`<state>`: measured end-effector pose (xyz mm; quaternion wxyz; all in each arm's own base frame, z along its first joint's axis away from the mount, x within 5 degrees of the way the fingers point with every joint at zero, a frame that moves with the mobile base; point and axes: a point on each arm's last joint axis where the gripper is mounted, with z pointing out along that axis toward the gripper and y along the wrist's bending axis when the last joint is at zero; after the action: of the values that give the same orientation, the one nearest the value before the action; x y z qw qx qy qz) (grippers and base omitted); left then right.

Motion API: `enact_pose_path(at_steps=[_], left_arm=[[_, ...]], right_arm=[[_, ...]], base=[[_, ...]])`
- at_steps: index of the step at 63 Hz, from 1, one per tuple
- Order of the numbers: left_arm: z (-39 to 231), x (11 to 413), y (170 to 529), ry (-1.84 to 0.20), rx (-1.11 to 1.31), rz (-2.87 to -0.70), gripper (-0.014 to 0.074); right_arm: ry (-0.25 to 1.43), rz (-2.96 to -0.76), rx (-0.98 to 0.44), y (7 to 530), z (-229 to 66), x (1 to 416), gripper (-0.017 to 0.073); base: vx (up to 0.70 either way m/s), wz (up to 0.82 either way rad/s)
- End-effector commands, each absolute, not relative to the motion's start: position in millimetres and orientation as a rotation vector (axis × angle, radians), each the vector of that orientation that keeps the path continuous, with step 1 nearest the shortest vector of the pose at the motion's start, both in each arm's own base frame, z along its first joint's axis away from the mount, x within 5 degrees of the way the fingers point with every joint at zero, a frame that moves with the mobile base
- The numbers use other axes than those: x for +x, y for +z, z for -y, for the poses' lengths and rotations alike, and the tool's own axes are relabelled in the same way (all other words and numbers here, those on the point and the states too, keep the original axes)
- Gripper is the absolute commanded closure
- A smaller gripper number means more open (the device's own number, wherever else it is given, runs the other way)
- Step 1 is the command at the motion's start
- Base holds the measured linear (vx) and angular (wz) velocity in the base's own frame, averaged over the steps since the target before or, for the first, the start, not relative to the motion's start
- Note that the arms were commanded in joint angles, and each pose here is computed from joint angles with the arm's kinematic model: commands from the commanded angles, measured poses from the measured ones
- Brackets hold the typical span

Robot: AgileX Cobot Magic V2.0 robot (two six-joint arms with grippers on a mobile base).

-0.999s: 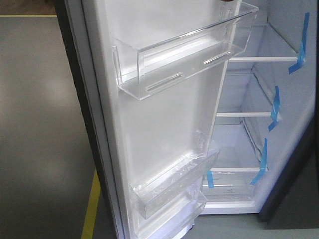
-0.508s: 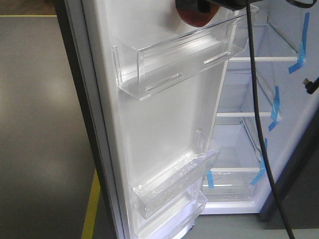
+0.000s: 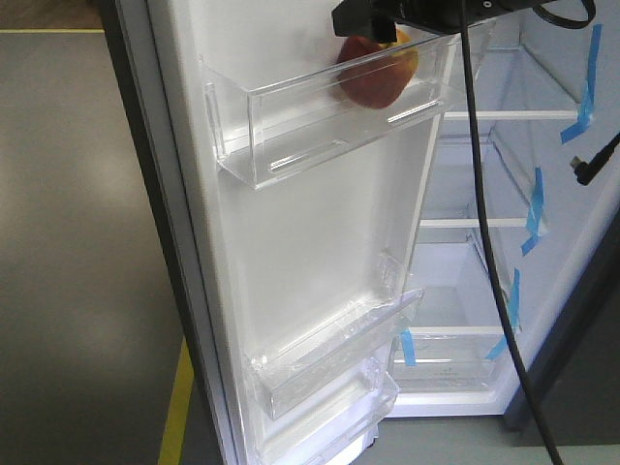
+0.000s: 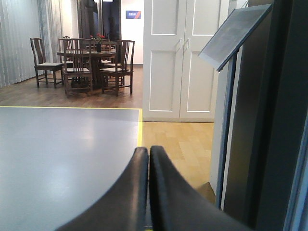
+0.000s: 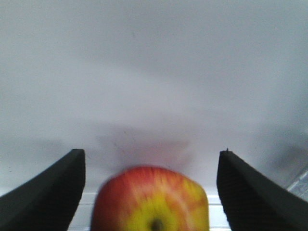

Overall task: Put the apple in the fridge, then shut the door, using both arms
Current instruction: 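Lower the apple into the upper clear door bin and open the right gripper, then withdraw the open right gripper away from the door bin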

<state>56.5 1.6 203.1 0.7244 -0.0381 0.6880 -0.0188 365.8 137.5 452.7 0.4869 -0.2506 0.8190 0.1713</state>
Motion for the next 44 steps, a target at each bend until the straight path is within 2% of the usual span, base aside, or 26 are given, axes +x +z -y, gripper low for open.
enact_pose_path(at_steps=[1, 23, 44], left_arm=[[-1.4, 55.8, 203.3, -0.053, -0.083, -1.452, 0.06], [-1.4, 55.8, 203.3, -0.053, -0.083, -1.452, 0.06], [-1.4, 55.8, 203.3, -0.053, -0.083, -1.452, 0.06]], right_arm=[[0.43, -1.861, -0.568, 487.0, -132.7, 347.4, -0.0036], [0.443, -1.786, -0.597, 521.5, -120.4, 297.1, -0.0019], [0.497, -1.76, -0.578, 479.7, -103.8, 232.8, -0.0017]], base=[[0.0, 0.0], [0.0, 0.0], [0.0, 0.0]])
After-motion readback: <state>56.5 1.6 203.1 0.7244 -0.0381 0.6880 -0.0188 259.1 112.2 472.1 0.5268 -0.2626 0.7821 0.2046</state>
